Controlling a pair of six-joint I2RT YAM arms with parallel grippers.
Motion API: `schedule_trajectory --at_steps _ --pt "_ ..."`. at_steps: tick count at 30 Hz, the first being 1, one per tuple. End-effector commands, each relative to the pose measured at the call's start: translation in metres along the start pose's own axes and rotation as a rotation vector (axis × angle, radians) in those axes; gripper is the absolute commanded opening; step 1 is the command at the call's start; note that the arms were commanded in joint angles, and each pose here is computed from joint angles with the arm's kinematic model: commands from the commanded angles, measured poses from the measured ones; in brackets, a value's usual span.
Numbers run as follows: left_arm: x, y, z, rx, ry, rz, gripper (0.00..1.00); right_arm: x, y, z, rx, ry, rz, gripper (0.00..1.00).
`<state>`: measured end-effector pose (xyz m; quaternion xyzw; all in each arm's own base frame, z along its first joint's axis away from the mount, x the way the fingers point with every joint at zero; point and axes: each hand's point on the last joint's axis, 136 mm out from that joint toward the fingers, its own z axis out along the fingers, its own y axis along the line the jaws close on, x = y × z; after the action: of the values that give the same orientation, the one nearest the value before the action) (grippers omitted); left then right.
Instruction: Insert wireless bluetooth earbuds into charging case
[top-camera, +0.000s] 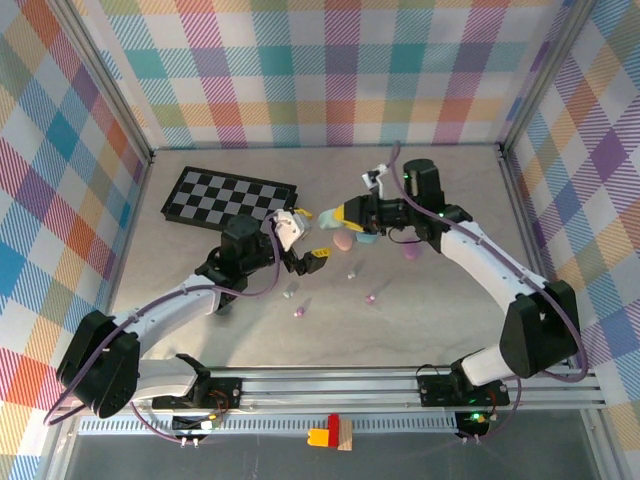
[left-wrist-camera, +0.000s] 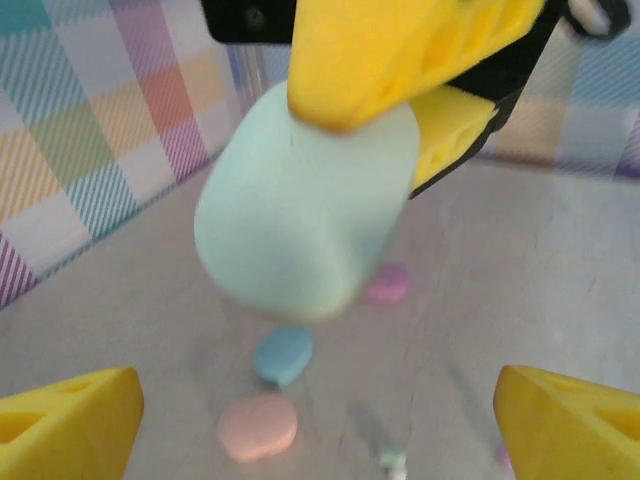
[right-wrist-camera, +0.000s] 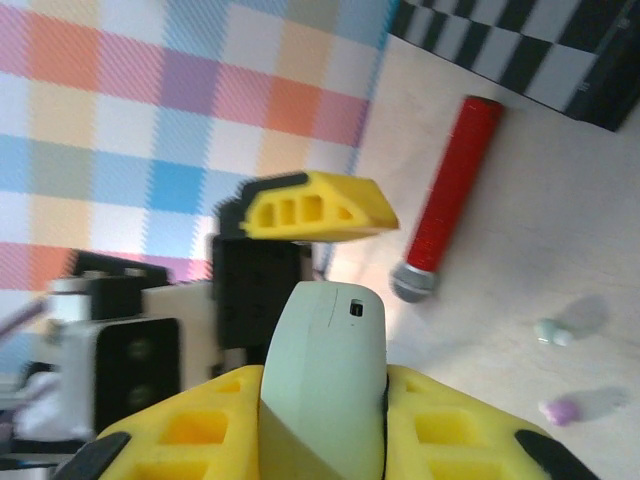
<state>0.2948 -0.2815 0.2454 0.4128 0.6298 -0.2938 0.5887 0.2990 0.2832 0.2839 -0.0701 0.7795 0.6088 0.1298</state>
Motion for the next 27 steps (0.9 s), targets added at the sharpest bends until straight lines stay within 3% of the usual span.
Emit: schedule_trajectory --at_steps 1,9,17,27 --pt "-0.057 0.002 -0.011 0.006 -0.255 -0.002 0.88 -0.007 0.05 -0.02 -0.19 0.001 -0.021 0.17" --pt "-0.084 0.0 -0.009 0.057 -0.393 0.017 0.85 -0.012 0.073 -0.043 -0.308 0.005 0.084 0.06" --pt "-0.103 -0.005 0.002 0.16 -0.504 0.014 0.76 -0.009 0.088 -0.051 -0.362 -0.005 0.123 0.03" --pt "-0.117 -0.014 0.012 0.241 -0.543 0.037 0.73 -0.005 0.092 -0.055 -0.361 -0.023 0.124 0.02"
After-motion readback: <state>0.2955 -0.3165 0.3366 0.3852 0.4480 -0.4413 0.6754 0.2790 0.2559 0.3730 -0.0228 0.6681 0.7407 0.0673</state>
